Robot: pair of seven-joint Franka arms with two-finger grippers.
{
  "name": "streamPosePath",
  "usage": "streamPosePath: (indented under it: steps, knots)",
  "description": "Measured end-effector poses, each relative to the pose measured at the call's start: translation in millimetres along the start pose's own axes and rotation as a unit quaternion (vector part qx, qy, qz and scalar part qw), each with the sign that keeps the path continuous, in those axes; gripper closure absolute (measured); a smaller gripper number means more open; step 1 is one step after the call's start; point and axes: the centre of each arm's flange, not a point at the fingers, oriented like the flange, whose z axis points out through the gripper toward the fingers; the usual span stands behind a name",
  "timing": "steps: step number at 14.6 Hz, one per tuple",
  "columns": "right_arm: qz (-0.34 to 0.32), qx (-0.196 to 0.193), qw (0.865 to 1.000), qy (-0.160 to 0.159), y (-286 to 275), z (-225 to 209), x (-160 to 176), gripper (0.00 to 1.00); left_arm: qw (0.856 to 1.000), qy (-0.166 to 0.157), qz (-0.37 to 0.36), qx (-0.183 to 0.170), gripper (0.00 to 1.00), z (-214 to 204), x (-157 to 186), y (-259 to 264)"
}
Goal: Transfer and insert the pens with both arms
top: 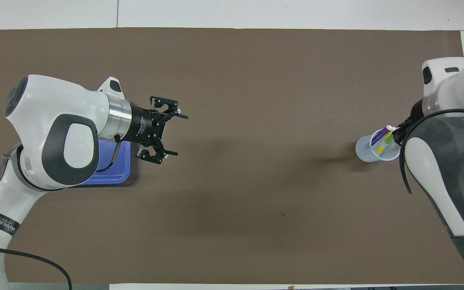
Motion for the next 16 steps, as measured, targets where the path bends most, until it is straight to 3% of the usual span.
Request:
streamPosePath:
  steps: [2,4,6,9,12,14,16]
  knots:
    - [0.002,0.001,1.0,0.0,-2.0,4.7,-4.8,0.78,0.996,0.035,0.072,0.037,0.0,-14.0,18.0,-5.9]
    - [0.002,-0.003,1.0,0.003,-2.7,1.6,-5.1,0.57,0.981,0.066,0.161,0.085,0.0,-36.2,30.9,-10.6]
    - [0.001,-0.01,1.0,0.01,-1.9,-9.0,-2.9,0.33,0.954,0.088,0.253,0.136,0.0,-67.4,34.2,-13.5]
    - [0.023,-0.009,0.999,0.031,-13.5,-38.4,12.3,0.01,0.896,0.104,0.382,0.201,0.0,-131.7,25.1,-18.7]
    - [0.108,0.05,0.991,0.065,-49.7,-63.9,41.1,0.0,0.841,0.105,0.469,0.248,0.0,-193.6,11.8,-26.2]
    - [0.138,0.081,0.984,0.08,-64.3,-67.5,52.5,0.0,0.82,0.094,0.495,0.273,0.0,-213.6,3.9,-32.5]
    - [0.153,0.088,0.981,0.077,-65.5,-67.1,52.4,0.0,0.803,0.08,0.518,0.283,0.0,-222.9,-3.7,-39.2]
